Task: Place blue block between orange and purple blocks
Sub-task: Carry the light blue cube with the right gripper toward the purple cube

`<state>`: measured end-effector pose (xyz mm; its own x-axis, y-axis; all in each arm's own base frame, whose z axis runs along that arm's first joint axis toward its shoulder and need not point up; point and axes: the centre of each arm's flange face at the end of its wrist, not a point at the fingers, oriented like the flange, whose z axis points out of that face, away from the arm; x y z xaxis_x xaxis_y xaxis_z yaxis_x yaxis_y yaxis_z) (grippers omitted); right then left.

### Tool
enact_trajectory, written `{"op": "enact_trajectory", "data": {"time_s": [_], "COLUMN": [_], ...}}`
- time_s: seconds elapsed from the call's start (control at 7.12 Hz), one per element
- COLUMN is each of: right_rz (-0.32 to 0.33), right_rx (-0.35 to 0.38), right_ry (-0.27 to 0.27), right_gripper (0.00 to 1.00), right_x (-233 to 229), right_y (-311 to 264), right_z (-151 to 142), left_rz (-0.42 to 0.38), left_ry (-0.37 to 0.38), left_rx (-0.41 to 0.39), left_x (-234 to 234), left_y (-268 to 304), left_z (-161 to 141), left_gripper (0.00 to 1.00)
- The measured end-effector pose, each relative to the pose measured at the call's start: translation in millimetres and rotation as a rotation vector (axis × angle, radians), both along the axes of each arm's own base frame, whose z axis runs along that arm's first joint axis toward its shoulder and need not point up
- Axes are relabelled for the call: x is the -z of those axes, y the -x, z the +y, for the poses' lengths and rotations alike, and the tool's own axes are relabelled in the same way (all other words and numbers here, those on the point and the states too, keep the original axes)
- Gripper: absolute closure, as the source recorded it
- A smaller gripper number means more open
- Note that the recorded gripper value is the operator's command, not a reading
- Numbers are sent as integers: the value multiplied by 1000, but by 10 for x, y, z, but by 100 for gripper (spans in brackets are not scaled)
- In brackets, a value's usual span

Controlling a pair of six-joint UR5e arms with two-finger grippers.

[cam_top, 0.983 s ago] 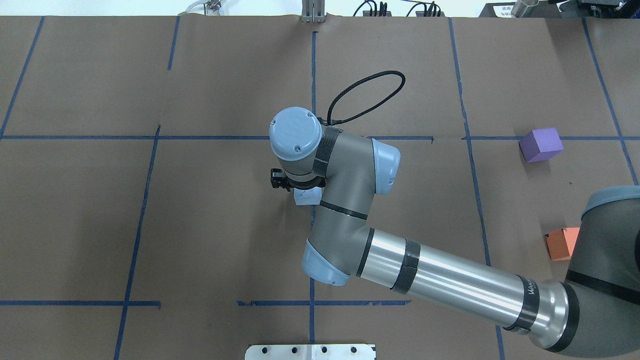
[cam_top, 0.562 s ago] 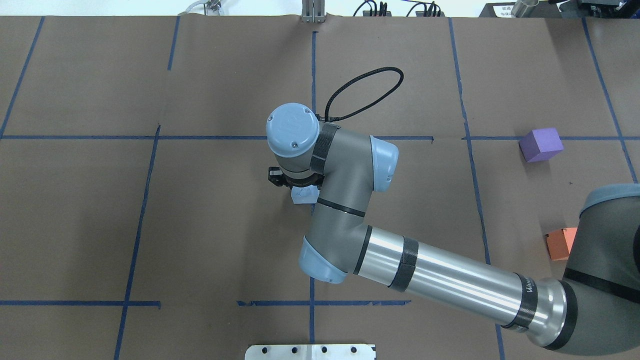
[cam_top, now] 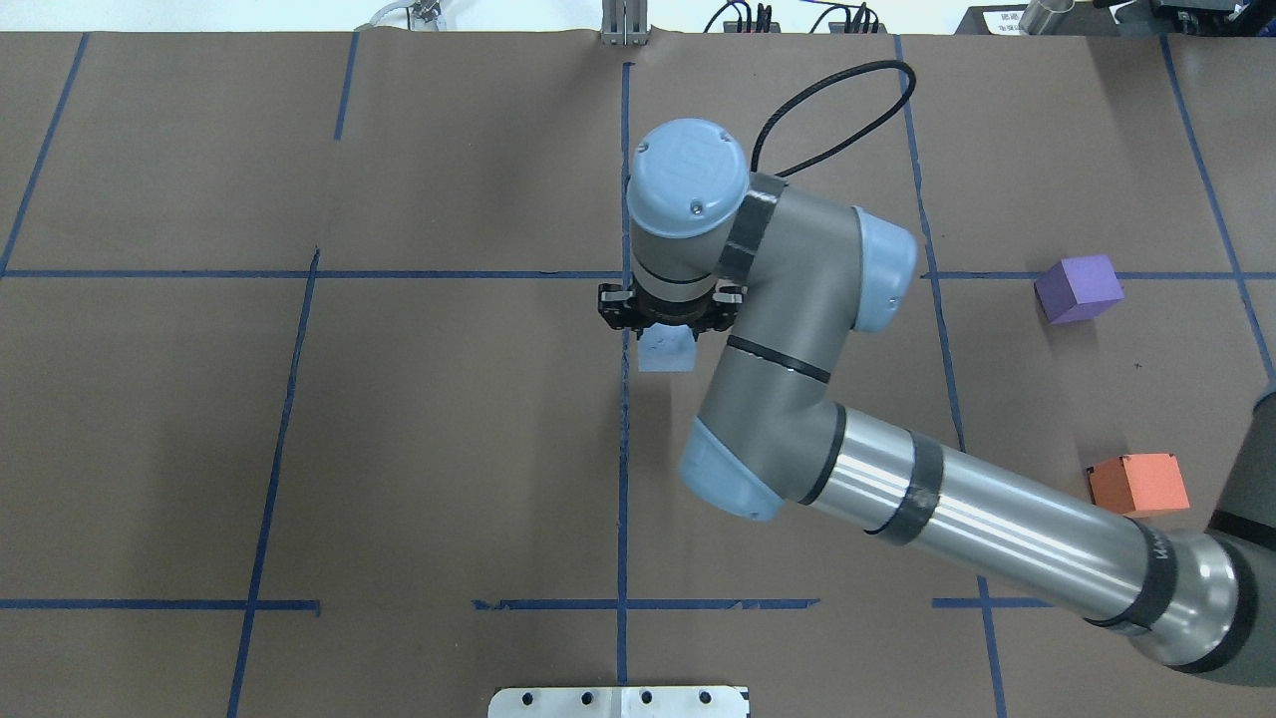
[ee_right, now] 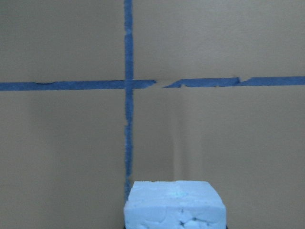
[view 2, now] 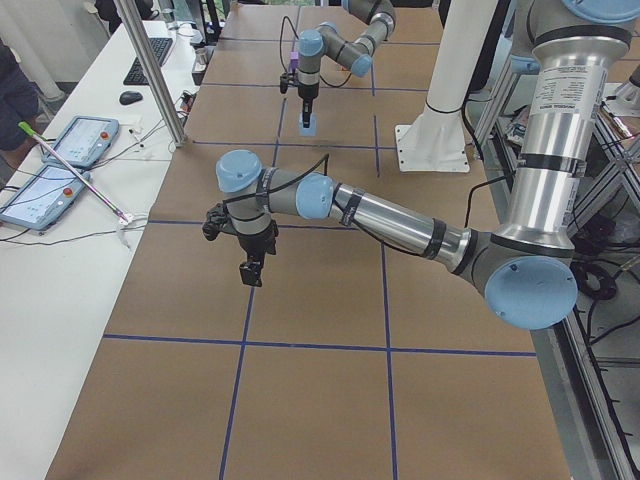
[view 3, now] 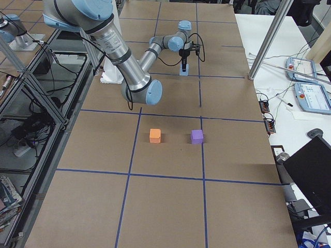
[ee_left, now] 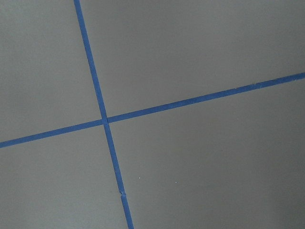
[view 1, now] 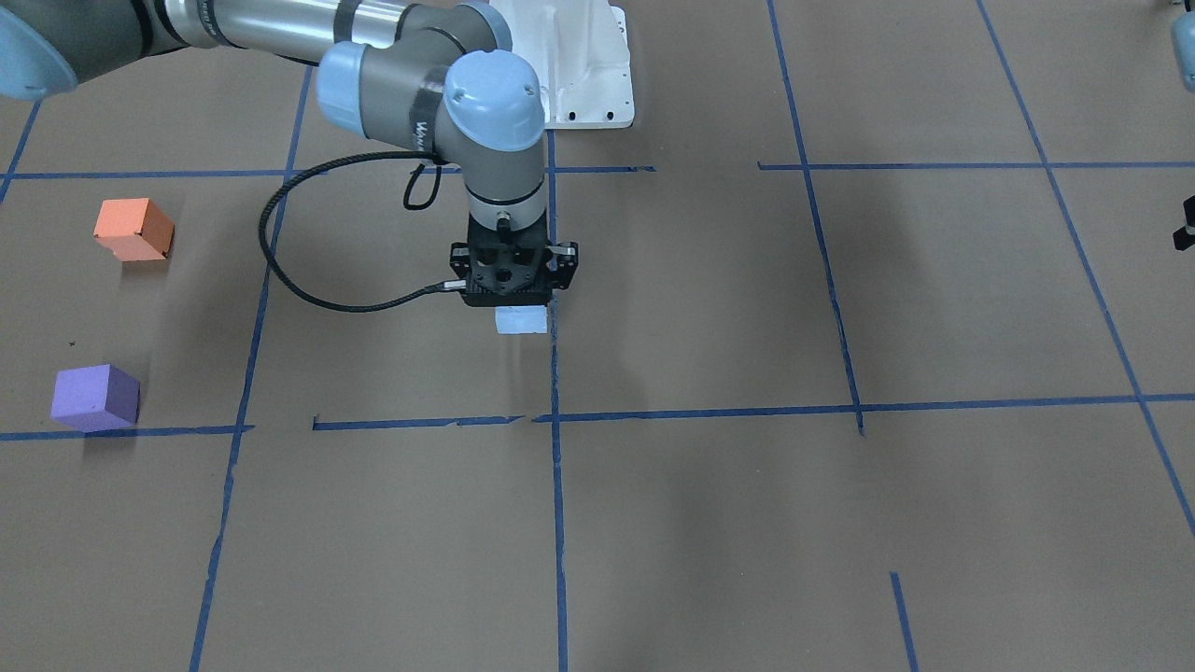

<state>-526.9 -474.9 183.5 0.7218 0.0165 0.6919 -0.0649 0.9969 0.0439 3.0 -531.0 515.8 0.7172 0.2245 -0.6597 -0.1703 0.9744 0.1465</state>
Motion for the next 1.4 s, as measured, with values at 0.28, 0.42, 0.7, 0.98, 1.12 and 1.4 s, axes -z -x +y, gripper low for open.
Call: {"op": "enact_trajectory", "data": {"time_s": [0.28,0.42,0.7,0.98,1.12,1.4], "right_rz": [31,47,91,103,98,99], "right_rx": [54,88,145,174,175,177], "right_ry": [-35,-54,-81,-79,-79,-68], "right_gripper": [68,68,67,67,67,67], "right_x": [-497,-806,-1460,-2064,-2355,-2826], "right_y": [-878,-1302,-2062,-2647,-2842,-3040], "right_z": [-61,-119,-263,-251,-174,22], "left_rz": [0,0,0,0,0,0], "left_ry": [2,1,0,0,0,0], "left_rx": [0,0,0,0,0,0], "left_x": [-8,-7,-2,2,2,3], "left_y": [0,0,1,-2,-4,-7], "left_z": [2,3,4,5,5,5], "left_gripper": [0,0,0,0,0,0]}}
